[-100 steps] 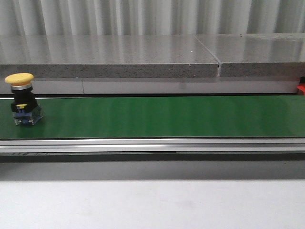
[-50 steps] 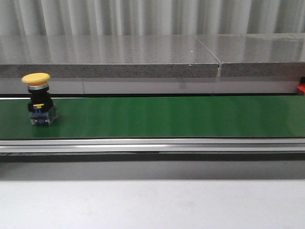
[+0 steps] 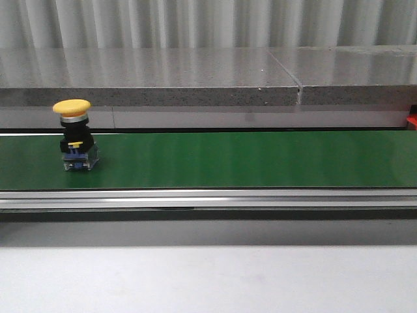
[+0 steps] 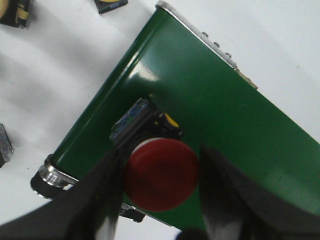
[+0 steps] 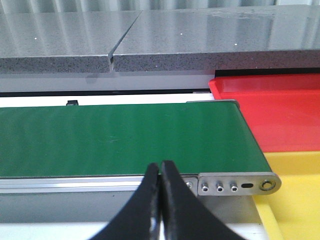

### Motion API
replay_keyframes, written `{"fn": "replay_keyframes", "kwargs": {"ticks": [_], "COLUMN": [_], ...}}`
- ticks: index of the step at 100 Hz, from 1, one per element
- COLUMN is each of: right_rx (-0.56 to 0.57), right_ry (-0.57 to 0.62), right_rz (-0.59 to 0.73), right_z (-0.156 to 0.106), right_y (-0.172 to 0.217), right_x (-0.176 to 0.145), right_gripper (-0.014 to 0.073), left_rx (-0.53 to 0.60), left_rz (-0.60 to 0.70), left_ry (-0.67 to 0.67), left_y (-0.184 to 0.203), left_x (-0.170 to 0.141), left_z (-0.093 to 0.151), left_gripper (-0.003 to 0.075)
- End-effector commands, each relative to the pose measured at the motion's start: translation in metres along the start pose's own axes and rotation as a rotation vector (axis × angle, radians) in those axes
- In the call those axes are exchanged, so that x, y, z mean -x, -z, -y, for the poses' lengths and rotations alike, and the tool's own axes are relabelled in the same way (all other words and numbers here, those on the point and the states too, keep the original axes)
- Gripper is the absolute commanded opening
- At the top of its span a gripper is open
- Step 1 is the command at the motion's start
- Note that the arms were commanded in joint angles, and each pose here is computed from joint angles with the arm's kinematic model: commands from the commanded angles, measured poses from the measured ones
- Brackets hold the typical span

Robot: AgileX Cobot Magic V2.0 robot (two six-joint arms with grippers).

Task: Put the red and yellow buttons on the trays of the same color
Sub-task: 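Set the red button on the conveyor belt and open the left gripper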

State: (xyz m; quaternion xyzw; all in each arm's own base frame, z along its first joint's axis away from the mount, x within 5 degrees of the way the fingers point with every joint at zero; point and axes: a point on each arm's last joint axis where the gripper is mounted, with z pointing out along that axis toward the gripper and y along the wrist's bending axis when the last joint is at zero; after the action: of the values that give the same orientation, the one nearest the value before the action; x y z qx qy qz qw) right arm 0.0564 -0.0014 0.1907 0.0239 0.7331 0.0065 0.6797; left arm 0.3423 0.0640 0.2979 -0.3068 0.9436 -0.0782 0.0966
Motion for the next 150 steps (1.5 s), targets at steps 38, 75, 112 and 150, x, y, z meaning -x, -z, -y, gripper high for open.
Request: {"fn": "replay_keyframes", "kwargs": {"ticks": [38, 75, 112, 150], "right_rx": [0.009, 0.009, 0.009, 0.009], "right_ry": [0.009, 0.009, 0.009, 0.009], "right_rz": [0.103, 0.103, 0.103, 0.103], "right_z": [-0.001, -0.001, -0.001, -0.001], "right_y": [0.002, 0.002, 0.002, 0.002], "right_x": [0.013, 0.013, 0.013, 0.013], "right_gripper": [-0.0067, -0.0067, -0.0067, -0.0067], "left_rx": [-0.02, -0.071, -0.146, -0.226], "left_rz": [0.063, 0.342, 0.531, 0.633], "left_ry": [-0.051, -0.305, -0.705, -0.857], "left_y": [0.008, 0.05, 0.088, 0.095], "left_x": [0.003, -0.011, -0.071, -0.133], "left_z": [0.008, 0.037, 0.077, 0.056], "left_gripper": [0.0498, 0.0561, -0.0017, -0.002]}}
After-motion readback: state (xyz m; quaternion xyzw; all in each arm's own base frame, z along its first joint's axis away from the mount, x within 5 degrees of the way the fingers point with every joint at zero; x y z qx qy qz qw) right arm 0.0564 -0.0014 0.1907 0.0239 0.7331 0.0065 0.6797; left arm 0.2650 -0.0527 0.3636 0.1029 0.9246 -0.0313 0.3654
